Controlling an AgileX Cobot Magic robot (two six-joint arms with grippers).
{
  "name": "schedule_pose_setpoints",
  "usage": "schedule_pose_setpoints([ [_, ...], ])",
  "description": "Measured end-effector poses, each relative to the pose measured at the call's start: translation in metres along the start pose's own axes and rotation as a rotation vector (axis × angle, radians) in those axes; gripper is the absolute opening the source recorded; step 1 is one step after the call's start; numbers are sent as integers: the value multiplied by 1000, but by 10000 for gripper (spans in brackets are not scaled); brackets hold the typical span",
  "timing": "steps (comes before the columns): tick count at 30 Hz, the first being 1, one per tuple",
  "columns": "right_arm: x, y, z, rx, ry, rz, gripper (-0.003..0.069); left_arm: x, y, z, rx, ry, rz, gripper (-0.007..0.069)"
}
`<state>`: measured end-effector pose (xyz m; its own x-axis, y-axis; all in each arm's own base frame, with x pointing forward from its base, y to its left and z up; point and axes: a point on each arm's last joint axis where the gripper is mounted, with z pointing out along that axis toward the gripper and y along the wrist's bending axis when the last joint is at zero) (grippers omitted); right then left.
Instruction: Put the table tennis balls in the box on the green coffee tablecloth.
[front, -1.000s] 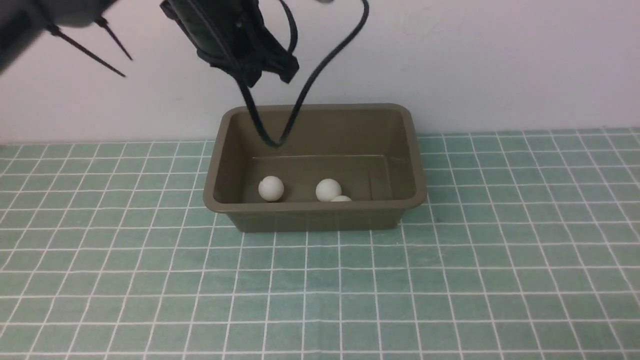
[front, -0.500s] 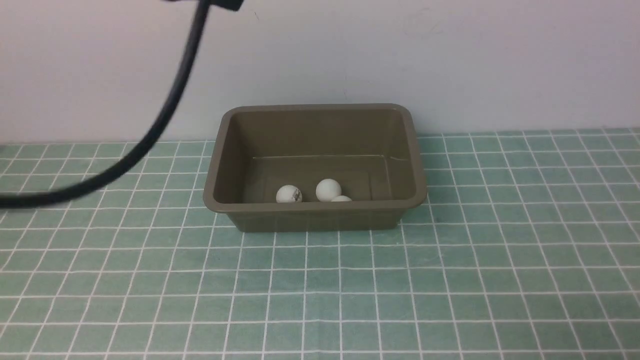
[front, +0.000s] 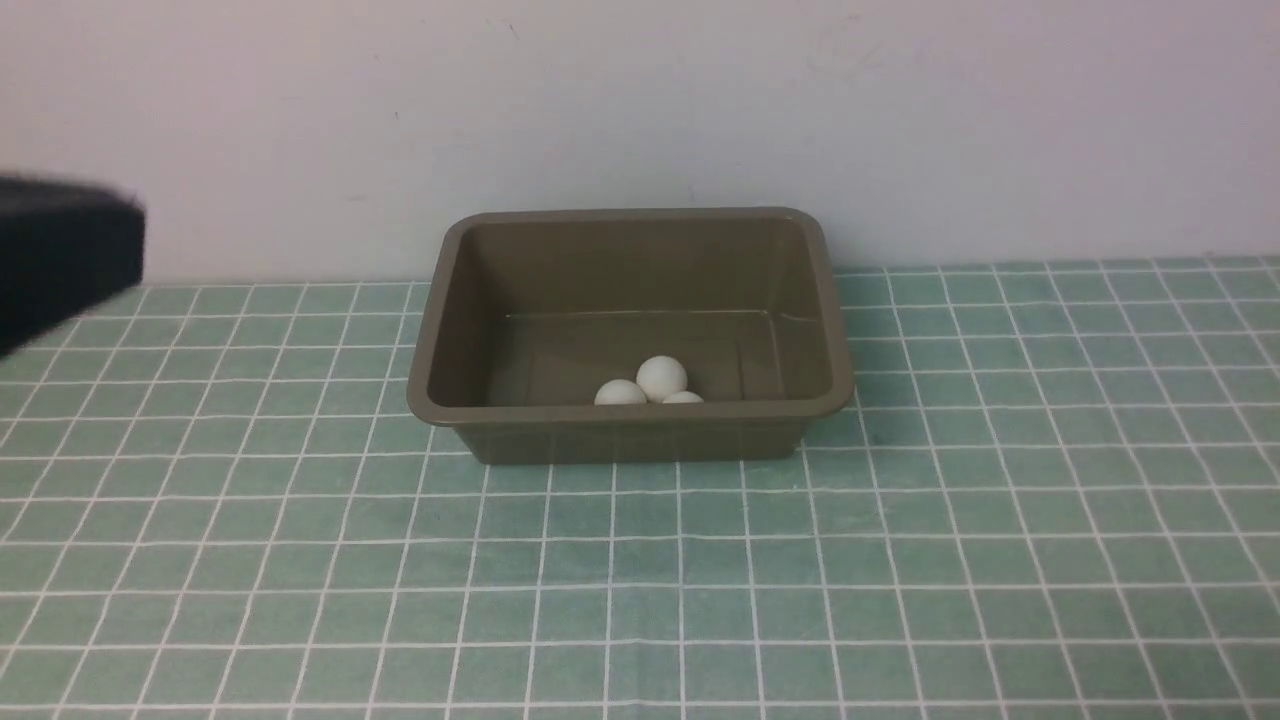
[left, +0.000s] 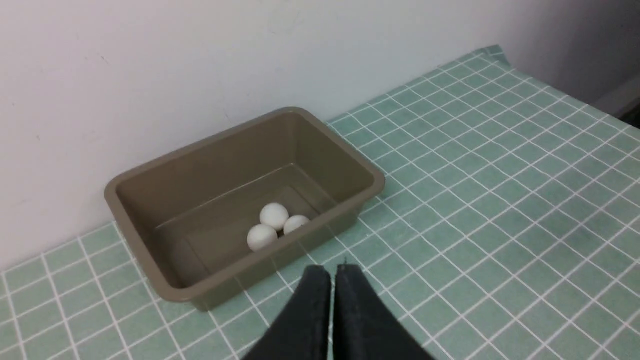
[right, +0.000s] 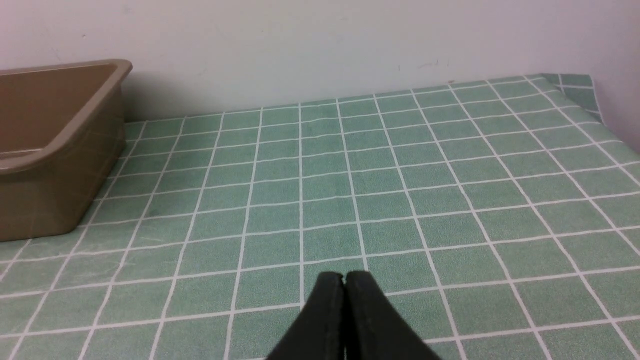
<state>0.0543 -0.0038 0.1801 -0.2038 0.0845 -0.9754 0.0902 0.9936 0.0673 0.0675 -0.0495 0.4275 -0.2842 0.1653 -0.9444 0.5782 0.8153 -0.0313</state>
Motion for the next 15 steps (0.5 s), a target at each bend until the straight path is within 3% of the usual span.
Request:
schedule_pose_setpoints([
  [11, 0, 0, 0, 0, 0, 0, -18, 58, 2, -18, -75, 4, 63, -4],
  [14, 0, 0, 0, 0, 0, 0, -18, 74, 11, -7, -164, 42, 86, -4],
  [15, 0, 0, 0, 0, 0, 0, -18, 84, 17, 1, -234, 53, 66, -4],
])
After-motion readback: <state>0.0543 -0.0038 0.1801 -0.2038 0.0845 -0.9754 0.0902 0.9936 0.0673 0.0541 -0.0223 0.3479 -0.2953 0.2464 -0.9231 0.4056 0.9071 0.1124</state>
